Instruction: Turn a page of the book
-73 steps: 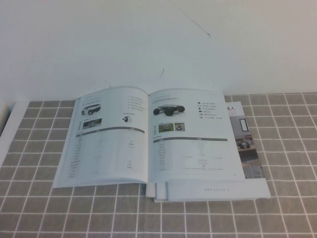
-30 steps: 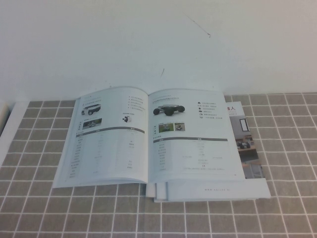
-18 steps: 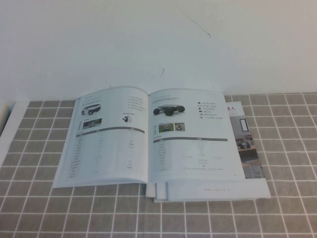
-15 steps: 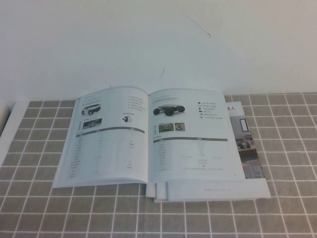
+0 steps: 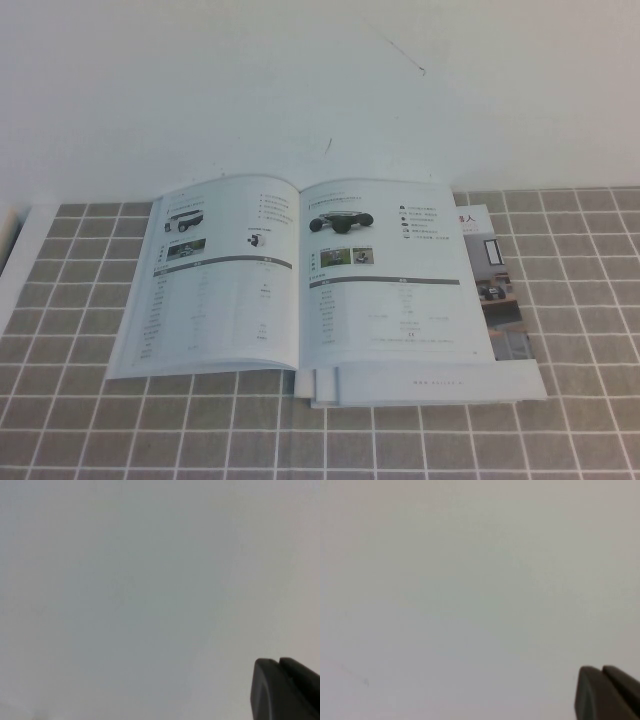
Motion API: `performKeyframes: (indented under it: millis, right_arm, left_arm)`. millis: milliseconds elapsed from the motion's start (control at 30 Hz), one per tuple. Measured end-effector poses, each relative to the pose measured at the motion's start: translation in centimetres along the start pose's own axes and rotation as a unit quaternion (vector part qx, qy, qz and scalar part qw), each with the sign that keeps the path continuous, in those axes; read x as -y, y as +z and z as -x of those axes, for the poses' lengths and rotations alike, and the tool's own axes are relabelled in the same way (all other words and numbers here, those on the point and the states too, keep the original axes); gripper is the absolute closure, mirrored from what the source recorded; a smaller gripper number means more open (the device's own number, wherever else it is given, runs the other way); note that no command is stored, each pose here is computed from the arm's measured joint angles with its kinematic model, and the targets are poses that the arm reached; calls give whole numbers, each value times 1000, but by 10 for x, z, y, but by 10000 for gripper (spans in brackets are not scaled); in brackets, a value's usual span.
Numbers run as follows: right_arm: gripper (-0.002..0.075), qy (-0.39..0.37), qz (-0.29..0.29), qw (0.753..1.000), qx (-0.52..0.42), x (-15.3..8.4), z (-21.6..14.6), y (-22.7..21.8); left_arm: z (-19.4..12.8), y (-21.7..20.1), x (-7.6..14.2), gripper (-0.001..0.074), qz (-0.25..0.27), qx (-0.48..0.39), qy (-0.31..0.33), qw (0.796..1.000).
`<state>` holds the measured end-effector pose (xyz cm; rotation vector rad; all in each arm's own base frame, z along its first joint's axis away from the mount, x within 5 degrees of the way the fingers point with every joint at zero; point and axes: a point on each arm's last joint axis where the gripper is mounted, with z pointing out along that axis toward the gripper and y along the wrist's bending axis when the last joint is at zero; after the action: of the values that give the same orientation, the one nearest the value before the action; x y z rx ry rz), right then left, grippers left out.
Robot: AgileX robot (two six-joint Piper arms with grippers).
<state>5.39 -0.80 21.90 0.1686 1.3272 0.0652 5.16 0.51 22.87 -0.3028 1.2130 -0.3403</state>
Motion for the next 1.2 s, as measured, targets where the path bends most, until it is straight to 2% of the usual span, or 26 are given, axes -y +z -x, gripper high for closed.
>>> performKeyframes:
  millis: [133,233,333,500,633,767,833,900,1000,1067,1133,1200]
  right_arm:
    - [729,17,-21,996,86,4,16,-1]
    - [729,-24,-7,991,135,1,25,-3]
    - [729,-92,26,978,185,-10,49,-6]
    - [729,-161,57,935,310,-28,116,-22]
    - [729,-146,68,899,408,-37,182,-44]
    - [729,-139,95,882,439,-50,236,-46]
    - [729,-157,99,888,420,-55,256,-40]
    - [729,-159,83,915,362,-55,273,-26]
    - [729,-134,32,966,218,-47,282,2]
    - [729,-118,-9,988,98,-40,276,26]
    - [729,-101,-37,994,-13,-34,260,49]
    - [729,-84,-48,991,-93,-33,244,65]
  left_arm:
    - [14,-1,2,738,-17,76,-49,996]
    - [20,-2,6,738,-39,106,-59,992]
    - [38,-1,19,738,-68,116,-35,990]
    - [91,-6,47,738,-114,168,-3,979]
    - [142,-16,71,738,-134,208,21,969]
    - [184,-9,91,738,-126,206,68,968]
    - [201,-2,98,738,-108,186,90,972]
    - [212,8,101,738,-81,151,106,979]
    - [217,27,99,738,-31,68,120,990]
    - [212,39,95,738,-9,-3,133,991]
    - [202,49,92,738,-2,-74,148,986]
    - [183,62,88,738,-4,-171,170,970]
